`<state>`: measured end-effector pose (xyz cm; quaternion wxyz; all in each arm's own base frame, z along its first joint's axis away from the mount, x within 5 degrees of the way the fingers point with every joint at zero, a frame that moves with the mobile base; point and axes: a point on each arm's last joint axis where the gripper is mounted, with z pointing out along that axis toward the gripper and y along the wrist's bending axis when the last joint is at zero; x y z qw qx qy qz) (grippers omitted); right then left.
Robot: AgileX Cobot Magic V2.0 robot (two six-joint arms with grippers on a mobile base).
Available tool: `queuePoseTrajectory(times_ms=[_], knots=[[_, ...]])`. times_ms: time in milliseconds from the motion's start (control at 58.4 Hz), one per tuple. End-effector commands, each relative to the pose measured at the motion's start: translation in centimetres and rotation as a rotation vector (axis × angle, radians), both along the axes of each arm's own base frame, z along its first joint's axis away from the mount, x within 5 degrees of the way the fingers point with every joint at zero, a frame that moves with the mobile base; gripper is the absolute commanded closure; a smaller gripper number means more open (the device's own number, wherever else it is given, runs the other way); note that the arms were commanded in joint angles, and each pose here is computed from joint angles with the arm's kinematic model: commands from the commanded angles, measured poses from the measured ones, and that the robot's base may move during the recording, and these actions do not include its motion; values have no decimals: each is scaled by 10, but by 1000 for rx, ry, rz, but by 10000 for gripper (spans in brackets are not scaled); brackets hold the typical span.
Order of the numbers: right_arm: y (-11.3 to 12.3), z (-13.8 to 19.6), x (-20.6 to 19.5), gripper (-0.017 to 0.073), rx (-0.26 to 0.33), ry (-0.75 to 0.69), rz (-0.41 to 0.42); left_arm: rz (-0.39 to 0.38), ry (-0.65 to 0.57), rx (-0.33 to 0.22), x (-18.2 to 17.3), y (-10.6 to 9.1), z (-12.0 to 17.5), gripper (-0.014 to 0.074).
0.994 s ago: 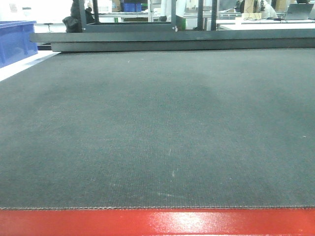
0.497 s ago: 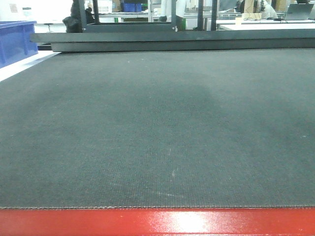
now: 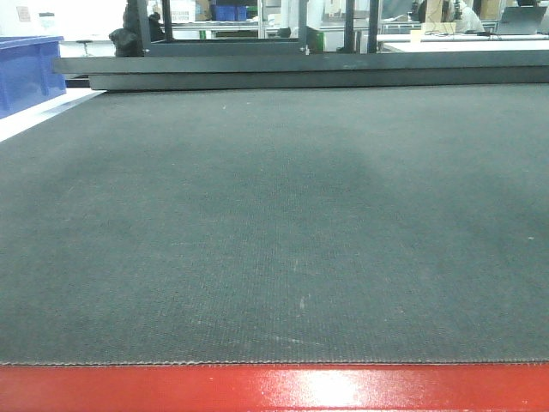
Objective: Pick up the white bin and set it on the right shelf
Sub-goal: 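Hold the bin raised with both grippers while backing away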
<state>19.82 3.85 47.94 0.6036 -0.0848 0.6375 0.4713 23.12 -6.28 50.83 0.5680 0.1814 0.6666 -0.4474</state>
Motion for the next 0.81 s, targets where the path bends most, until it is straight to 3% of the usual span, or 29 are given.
queuePoseTrajectory(times_ms=[0, 788], knots=[[24, 18, -40, 501, -15, -120, 327, -376, -65, 41, -49, -23, 13, 713], [24, 18, -39, 501, -13, -119, 319, -376, -65, 41, -49, -23, 13, 713]])
